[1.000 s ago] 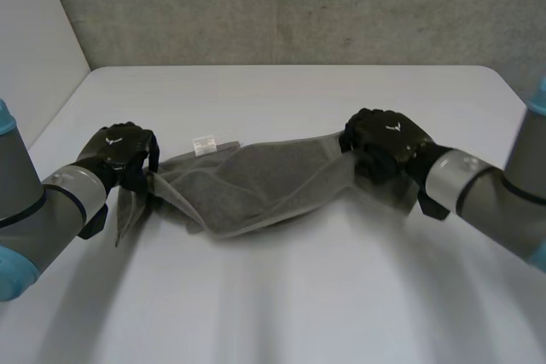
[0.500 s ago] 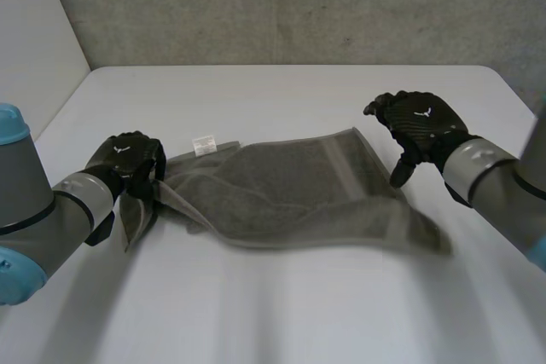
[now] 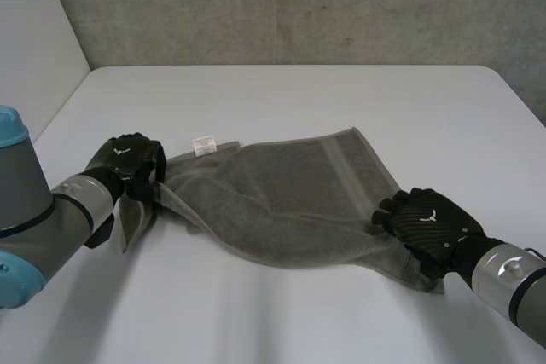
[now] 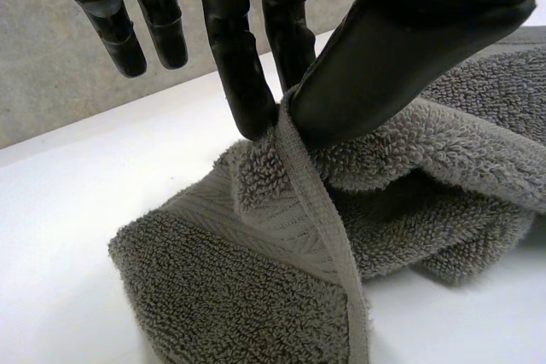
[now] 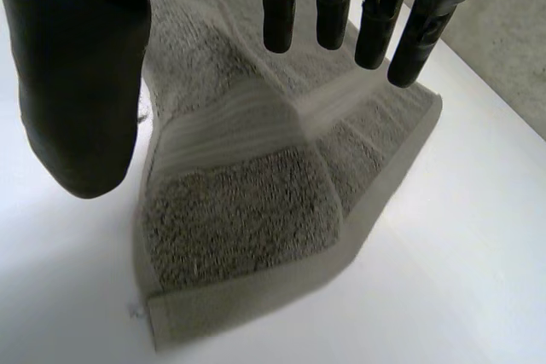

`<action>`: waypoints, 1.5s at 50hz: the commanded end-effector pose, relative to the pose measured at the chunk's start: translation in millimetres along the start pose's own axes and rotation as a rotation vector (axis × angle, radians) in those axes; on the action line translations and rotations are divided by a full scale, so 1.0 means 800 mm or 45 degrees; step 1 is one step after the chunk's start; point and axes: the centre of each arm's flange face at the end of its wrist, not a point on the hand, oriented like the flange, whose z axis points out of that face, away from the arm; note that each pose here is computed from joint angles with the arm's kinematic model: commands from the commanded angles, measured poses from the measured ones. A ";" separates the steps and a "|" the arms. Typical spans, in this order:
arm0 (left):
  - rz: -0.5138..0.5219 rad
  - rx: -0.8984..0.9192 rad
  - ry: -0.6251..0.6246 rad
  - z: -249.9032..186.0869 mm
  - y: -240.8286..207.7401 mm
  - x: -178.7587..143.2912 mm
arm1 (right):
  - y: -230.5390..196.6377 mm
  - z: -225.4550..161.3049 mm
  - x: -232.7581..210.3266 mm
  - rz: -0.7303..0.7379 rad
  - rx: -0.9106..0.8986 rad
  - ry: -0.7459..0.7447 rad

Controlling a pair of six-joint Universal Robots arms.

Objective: Fold the towel.

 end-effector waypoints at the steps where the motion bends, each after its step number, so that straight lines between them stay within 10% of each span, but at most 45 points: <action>1: 0.004 -0.006 0.013 -0.003 0.002 0.005 | 0.010 0.001 0.013 0.037 -0.007 0.027; 20: 0.012 -0.025 0.042 -0.020 0.005 0.016 | 0.023 0.054 0.019 0.449 -0.010 -0.063; 35: 0.039 -0.062 0.113 -0.082 -0.028 0.011 | -0.051 -0.011 0.070 0.325 0.051 -0.086; 52: 0.169 0.405 -0.004 0.033 -0.163 -0.040 | -0.191 0.063 0.146 0.153 0.449 0.147; 61: 0.271 1.071 -0.166 -0.022 -0.317 -0.045 | -0.320 -0.020 0.214 0.211 1.127 0.399; 75: 0.276 0.977 -0.109 -0.014 -0.231 -0.034 | -0.229 0.016 0.187 0.304 0.850 0.255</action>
